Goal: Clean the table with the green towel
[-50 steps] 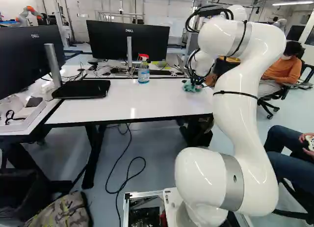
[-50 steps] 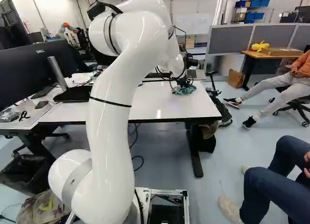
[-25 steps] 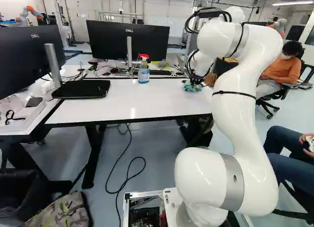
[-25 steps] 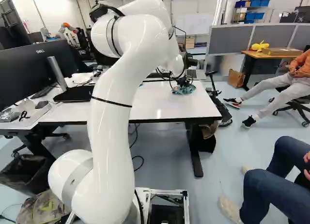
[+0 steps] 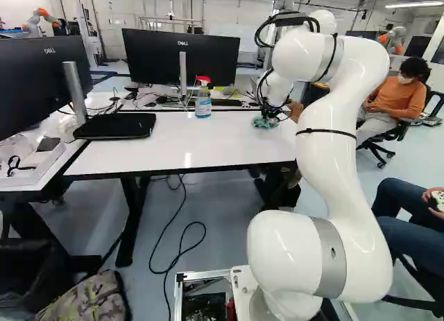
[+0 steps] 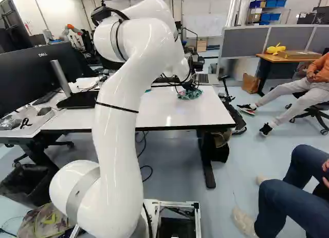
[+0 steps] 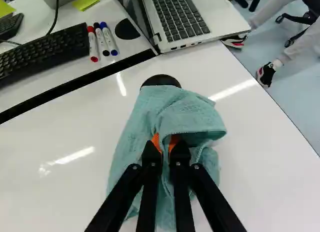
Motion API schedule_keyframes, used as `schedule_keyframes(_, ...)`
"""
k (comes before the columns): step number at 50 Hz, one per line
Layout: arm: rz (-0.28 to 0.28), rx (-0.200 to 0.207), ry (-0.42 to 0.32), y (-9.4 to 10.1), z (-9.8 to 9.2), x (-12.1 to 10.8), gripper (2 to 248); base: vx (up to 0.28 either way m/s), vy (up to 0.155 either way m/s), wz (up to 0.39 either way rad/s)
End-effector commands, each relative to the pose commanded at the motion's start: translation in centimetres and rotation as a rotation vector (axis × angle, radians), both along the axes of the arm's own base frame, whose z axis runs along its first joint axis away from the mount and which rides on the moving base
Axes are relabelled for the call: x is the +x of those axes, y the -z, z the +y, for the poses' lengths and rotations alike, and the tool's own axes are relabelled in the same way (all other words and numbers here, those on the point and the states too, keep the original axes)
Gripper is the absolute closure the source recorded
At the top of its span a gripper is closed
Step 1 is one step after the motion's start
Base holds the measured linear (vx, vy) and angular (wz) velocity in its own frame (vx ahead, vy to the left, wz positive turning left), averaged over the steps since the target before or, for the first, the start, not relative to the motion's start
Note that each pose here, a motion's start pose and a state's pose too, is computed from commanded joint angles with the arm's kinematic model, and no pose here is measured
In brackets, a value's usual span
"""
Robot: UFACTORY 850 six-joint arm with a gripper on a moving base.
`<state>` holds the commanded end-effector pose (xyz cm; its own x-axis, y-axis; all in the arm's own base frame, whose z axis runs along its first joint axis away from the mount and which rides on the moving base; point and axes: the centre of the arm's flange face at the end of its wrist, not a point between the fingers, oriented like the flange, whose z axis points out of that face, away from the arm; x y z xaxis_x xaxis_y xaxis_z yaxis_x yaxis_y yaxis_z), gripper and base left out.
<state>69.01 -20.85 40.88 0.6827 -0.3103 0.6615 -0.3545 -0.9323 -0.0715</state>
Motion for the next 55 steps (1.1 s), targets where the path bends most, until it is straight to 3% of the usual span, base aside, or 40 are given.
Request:
schedule_keyframes(12,0.017,0.005,-0.011,-0.2,1.2,-1.5,216,0.0,0.0,0.0)
schedule_keyframes(25,0.036,0.011,0.001,-0.5,1.1,-3.8,216,0.0,0.0,0.0)
schedule_keyframes(55,0.04,0.014,0.074,-0.5,-3.5,-5.9,216,0.0,0.0,0.0)
